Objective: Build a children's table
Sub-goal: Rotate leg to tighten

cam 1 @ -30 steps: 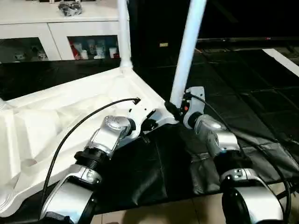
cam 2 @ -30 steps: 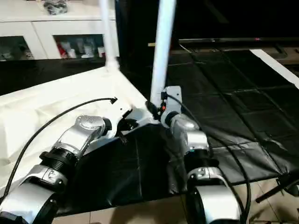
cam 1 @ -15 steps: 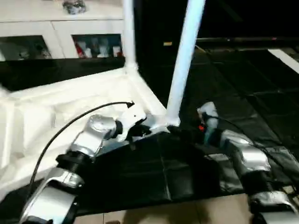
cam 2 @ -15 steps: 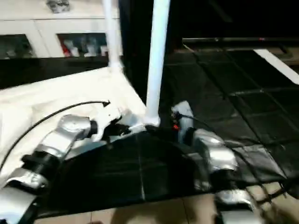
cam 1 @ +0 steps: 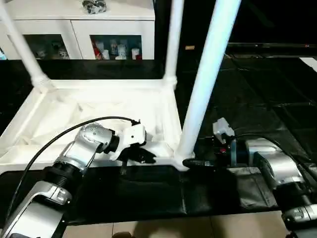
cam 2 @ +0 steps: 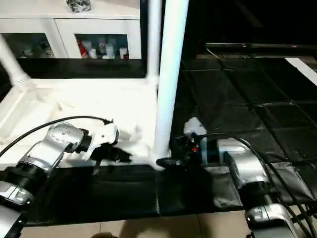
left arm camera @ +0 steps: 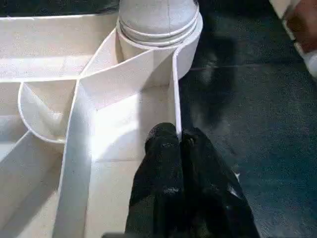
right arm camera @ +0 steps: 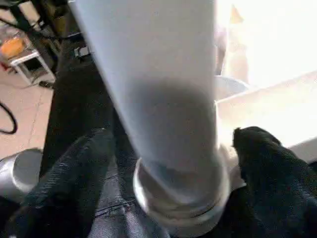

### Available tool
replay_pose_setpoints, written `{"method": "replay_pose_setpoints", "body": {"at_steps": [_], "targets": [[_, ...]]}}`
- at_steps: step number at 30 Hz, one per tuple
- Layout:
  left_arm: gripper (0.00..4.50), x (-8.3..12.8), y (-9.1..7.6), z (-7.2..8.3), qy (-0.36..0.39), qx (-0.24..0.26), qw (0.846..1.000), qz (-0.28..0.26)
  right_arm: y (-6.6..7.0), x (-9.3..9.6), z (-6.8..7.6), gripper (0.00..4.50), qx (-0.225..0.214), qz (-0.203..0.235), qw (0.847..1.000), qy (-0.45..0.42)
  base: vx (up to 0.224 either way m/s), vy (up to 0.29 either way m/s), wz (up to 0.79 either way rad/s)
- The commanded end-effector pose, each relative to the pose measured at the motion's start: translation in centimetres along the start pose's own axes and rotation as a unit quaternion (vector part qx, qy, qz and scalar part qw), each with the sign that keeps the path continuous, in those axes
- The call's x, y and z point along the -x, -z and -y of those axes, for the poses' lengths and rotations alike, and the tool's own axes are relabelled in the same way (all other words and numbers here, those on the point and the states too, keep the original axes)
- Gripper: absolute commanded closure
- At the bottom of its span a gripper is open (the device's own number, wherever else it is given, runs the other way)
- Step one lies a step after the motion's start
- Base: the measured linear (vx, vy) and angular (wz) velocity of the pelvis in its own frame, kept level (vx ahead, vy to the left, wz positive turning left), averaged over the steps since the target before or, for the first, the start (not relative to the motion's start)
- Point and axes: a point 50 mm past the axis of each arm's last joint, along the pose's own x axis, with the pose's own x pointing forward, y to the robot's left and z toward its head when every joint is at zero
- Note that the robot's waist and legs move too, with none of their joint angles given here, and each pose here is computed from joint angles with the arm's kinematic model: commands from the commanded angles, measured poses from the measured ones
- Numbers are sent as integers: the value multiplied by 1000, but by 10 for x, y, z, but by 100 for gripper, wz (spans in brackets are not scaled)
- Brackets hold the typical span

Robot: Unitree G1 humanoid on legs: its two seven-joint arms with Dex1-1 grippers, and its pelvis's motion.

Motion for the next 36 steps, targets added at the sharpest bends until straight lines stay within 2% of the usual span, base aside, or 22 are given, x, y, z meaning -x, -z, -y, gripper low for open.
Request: {"method": "replay_pose_setpoints", "body": {"at_steps": [1, 4, 6, 21, 26, 28, 31, 32, 35, 36], "targets": [[450, -6, -7, 5, 44, -34, 998, -8, -4, -1, 0, 77, 14, -9, 1000, -17, 0, 0, 0], [450, -6, -7, 5, 46, -37, 998, -9, -6, -5, -2, 94, 12, -8, 999, -45, 0, 0, 0], [450, -6, -7, 5, 40, -37, 998, -10, -6, -7, -3, 123, 13, -8, 998, -55, 0, 0, 0], [450, -5, -5, 0, 15, -33, 999, -8, -3, -13, -6, 232, 7, -5, 997, -76, 0, 0, 0], [450, -11, -7, -11, -62, 2, 998, 6, -1, -22, -5, 240, -20, 29, 999, -26, 0, 0, 0], [450, -15, -12, -18, -103, 24, 994, 21, -1, -32, -2, 241, -39, 44, 998, 28, 0, 0, 0], [450, -27, -25, -27, -155, 71, 984, 56, 1, -55, 8, 243, -87, 52, 985, 137, 0, 0, 0], [450, -28, -27, -28, -160, 77, 982, 60, 1, -58, 9, 243, -94, 53, 983, 148, 0, 0, 0], [450, -42, -41, -37, -201, 133, 966, 95, -2, -85, 15, 244, -121, 51, 970, 204, 0, 0, 0], [450, -49, -46, -42, -227, 153, 956, 101, -9, -101, 16, 244, -131, 55, 965, 222, 0, 0, 0]]}}
